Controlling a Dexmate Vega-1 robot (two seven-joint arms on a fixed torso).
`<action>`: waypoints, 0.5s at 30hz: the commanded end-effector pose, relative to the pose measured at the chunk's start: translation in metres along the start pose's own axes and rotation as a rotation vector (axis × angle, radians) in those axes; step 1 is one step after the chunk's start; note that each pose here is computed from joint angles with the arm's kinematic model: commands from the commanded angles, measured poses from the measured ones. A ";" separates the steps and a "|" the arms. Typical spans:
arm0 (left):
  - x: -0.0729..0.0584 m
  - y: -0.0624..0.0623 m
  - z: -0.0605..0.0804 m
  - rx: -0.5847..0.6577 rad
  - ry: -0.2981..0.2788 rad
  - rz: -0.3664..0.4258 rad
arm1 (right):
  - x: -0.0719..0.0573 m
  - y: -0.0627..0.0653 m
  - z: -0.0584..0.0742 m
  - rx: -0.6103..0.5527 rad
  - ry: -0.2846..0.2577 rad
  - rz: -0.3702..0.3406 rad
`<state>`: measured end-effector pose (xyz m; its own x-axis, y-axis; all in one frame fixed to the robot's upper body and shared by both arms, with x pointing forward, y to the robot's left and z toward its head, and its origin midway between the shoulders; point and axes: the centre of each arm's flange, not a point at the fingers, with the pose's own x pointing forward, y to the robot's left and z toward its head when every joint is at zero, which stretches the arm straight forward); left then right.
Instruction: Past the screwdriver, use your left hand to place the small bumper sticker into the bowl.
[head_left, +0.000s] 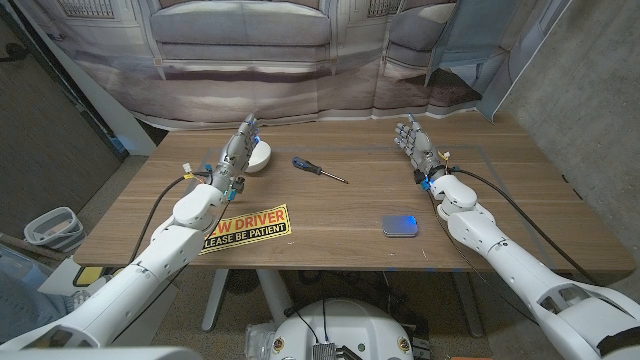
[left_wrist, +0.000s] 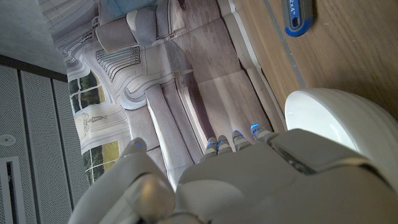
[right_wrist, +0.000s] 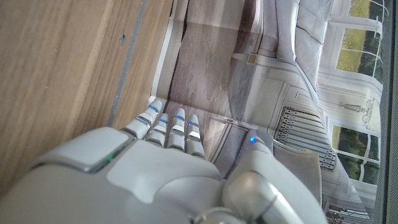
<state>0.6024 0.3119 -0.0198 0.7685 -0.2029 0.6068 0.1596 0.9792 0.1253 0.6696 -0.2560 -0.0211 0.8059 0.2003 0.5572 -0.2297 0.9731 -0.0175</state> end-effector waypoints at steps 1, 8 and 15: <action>-0.005 -0.001 0.004 0.024 -0.012 -0.009 | -0.004 0.001 0.000 -0.002 -0.005 0.002; -0.010 -0.003 0.002 0.023 -0.023 -0.010 | -0.005 0.002 0.002 -0.006 -0.016 -0.002; -0.015 -0.007 0.002 0.025 -0.033 -0.016 | -0.003 0.000 0.001 -0.004 -0.011 -0.010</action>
<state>0.5945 0.3107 -0.0232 0.7562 -0.2129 0.6187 0.1534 0.9769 0.1486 0.6657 -0.2551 -0.0226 0.8019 0.1973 0.5639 -0.2268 0.9738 -0.0182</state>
